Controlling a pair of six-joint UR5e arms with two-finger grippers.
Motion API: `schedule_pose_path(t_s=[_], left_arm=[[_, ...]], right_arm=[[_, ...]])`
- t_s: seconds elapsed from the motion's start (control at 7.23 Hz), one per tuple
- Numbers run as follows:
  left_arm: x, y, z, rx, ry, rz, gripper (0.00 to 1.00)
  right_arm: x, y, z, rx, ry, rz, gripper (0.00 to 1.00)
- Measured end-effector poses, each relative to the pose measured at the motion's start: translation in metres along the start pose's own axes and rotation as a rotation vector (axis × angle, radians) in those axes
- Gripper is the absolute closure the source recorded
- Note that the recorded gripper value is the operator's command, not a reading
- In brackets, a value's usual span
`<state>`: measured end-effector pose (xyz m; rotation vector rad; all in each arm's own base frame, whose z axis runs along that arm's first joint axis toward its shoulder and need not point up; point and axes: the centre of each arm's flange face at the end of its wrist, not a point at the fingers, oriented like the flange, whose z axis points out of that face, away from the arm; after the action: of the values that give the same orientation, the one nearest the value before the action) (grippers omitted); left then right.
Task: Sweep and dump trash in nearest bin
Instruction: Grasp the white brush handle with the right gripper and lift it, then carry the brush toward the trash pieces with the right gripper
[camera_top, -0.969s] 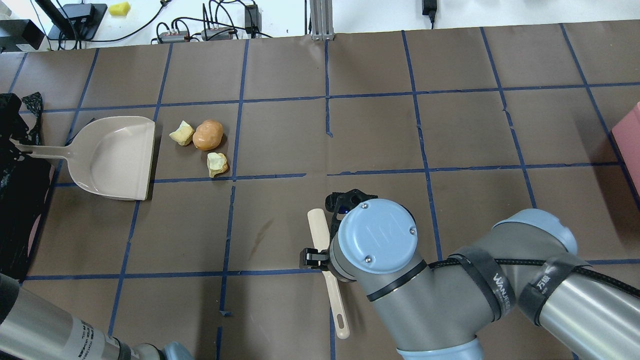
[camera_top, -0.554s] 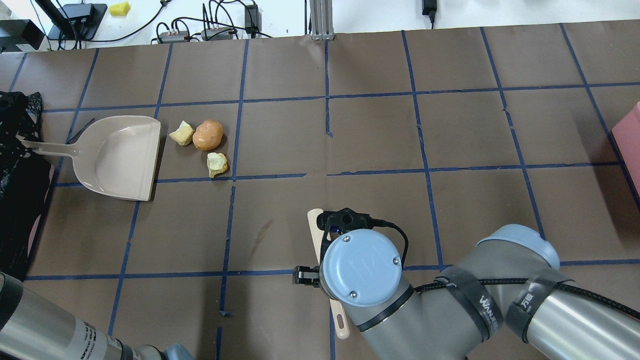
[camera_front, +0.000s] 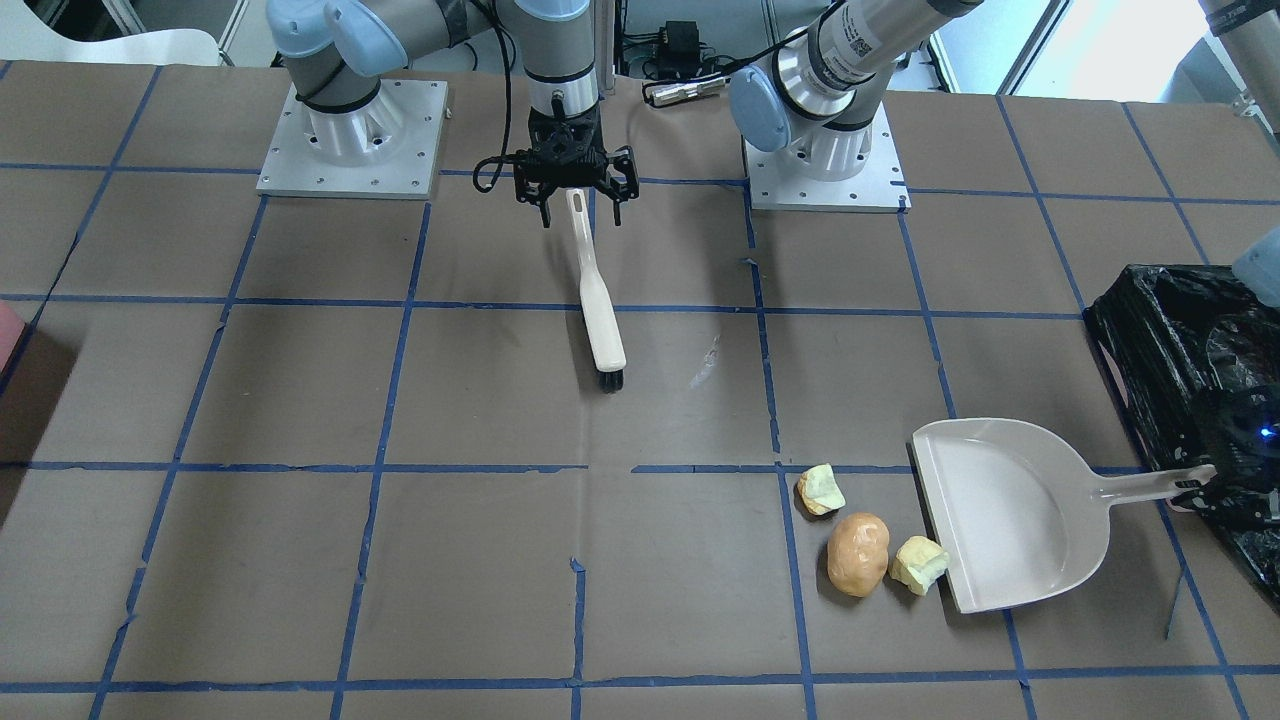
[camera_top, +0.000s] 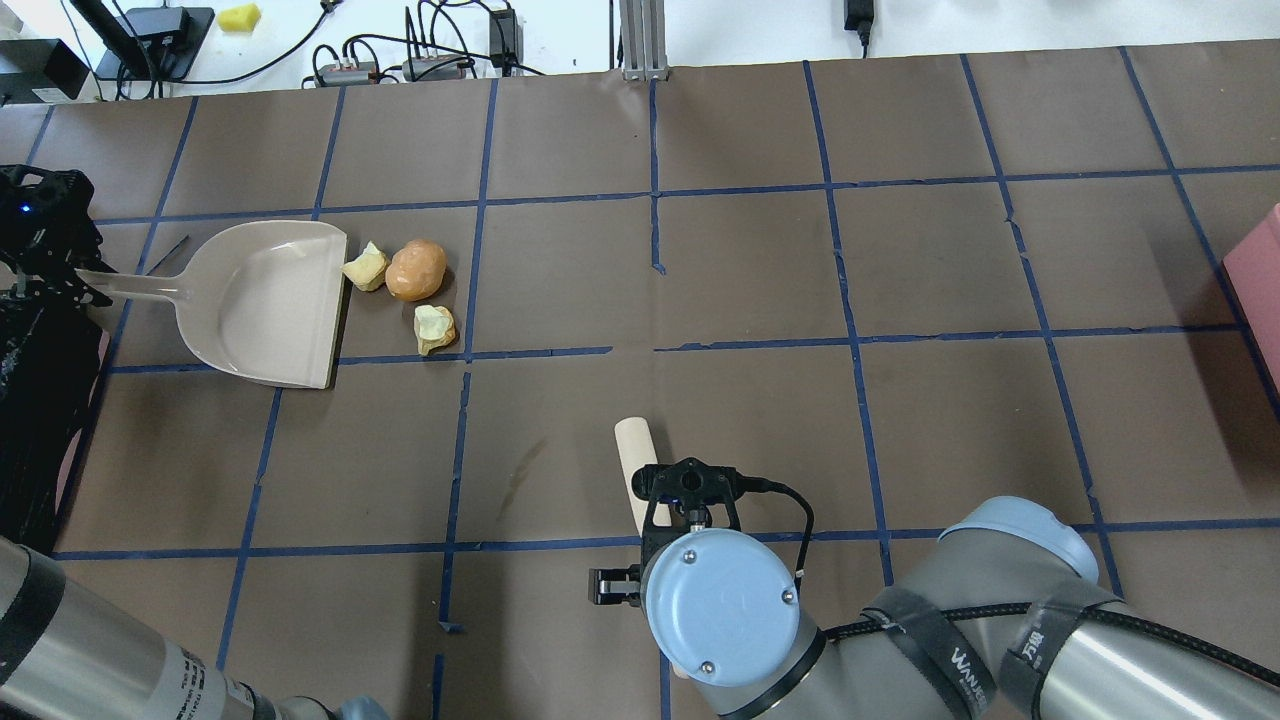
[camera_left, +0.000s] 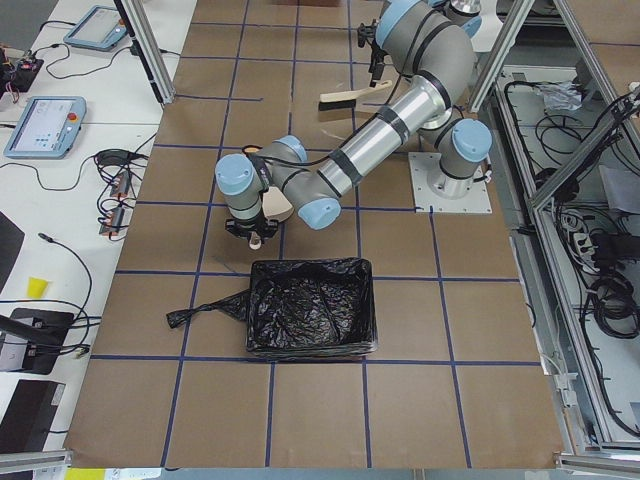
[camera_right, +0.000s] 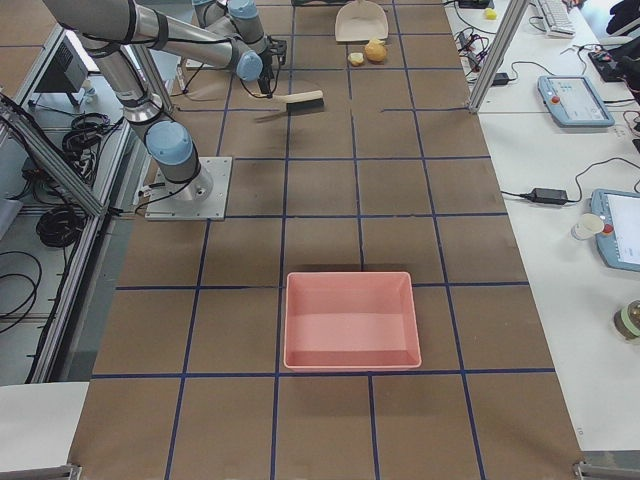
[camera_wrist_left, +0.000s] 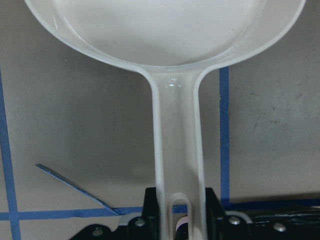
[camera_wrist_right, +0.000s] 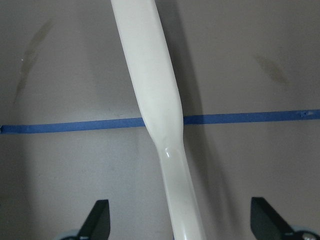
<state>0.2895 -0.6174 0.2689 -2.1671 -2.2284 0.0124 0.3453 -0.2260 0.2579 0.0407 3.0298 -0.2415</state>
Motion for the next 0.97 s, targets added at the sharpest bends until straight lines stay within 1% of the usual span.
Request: schedule_pose_path(t_s=[0.28, 0.55, 0.83, 0.97], left_arm=[[-0.003, 0.002, 0.003, -0.001, 0.0, -0.063, 0.98], [-0.004, 0.001, 0.012, 0.007, 0.011, -0.091, 0.98], [-0.004, -0.007, 0.014, 0.013, 0.015, -0.091, 0.98], [-0.005, -0.011, 0.017, 0.016, 0.019, -0.069, 0.98]], right_arm=[[-0.005, 0.008, 0.01, 0.005, 0.007, -0.025, 0.01], [-0.007, 0.011, 0.018, 0.006, 0.01, -0.034, 0.01], [-0.004, 0.018, 0.024, -0.002, 0.021, -0.042, 0.01], [-0.003, 0.02, 0.026, -0.005, 0.025, -0.045, 0.01]])
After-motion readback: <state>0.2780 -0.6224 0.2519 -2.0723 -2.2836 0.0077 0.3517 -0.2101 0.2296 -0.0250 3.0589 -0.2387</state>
